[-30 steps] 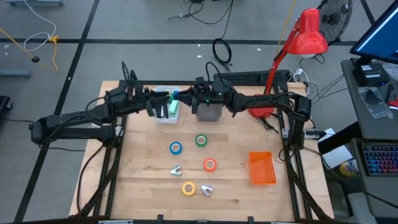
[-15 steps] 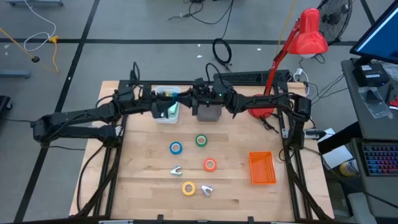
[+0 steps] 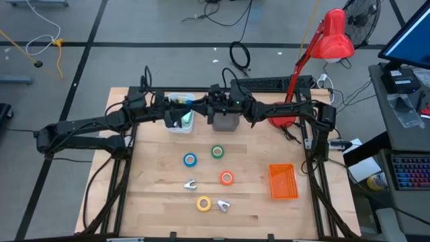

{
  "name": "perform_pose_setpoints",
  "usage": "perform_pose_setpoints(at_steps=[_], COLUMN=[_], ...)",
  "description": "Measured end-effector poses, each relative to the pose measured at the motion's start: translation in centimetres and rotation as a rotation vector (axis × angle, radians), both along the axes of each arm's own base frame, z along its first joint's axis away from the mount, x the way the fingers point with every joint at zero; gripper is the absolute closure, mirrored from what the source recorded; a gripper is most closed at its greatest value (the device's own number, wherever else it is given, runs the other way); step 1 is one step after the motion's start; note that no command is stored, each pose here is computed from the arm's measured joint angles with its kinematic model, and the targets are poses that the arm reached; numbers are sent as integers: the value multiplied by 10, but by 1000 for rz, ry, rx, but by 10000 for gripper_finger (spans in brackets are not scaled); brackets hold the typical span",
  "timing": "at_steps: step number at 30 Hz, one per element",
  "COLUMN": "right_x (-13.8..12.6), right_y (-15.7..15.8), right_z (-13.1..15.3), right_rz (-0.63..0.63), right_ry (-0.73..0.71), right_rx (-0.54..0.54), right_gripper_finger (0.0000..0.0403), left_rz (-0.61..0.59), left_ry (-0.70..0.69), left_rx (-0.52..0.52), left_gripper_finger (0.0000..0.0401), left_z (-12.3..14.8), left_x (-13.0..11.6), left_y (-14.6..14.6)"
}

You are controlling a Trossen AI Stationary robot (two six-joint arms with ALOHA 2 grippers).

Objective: Pick and place Stapler, Stapler remover, tape
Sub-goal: Put the blue stapler into the white bin

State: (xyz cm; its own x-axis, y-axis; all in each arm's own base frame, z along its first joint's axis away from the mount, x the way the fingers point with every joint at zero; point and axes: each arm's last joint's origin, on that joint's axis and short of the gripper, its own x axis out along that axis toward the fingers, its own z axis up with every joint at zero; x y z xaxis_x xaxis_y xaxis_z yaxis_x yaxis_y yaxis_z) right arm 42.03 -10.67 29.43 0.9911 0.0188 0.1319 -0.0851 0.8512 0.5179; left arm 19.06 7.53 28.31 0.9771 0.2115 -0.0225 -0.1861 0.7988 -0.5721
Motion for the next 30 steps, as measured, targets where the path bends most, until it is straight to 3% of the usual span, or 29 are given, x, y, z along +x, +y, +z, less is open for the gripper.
perform_pose_setpoints(at_steps=[30], right_x=[5], right_y=[10], right_z=[-7], right_rz=[26], right_ry=[40], right_rx=[173], right_gripper_finger=[344], left_rz=[-54], left_ry=[-24], left_rx=[74], left_gripper_finger=[174], left_z=[3], left_x=[0], left_y=[-1])
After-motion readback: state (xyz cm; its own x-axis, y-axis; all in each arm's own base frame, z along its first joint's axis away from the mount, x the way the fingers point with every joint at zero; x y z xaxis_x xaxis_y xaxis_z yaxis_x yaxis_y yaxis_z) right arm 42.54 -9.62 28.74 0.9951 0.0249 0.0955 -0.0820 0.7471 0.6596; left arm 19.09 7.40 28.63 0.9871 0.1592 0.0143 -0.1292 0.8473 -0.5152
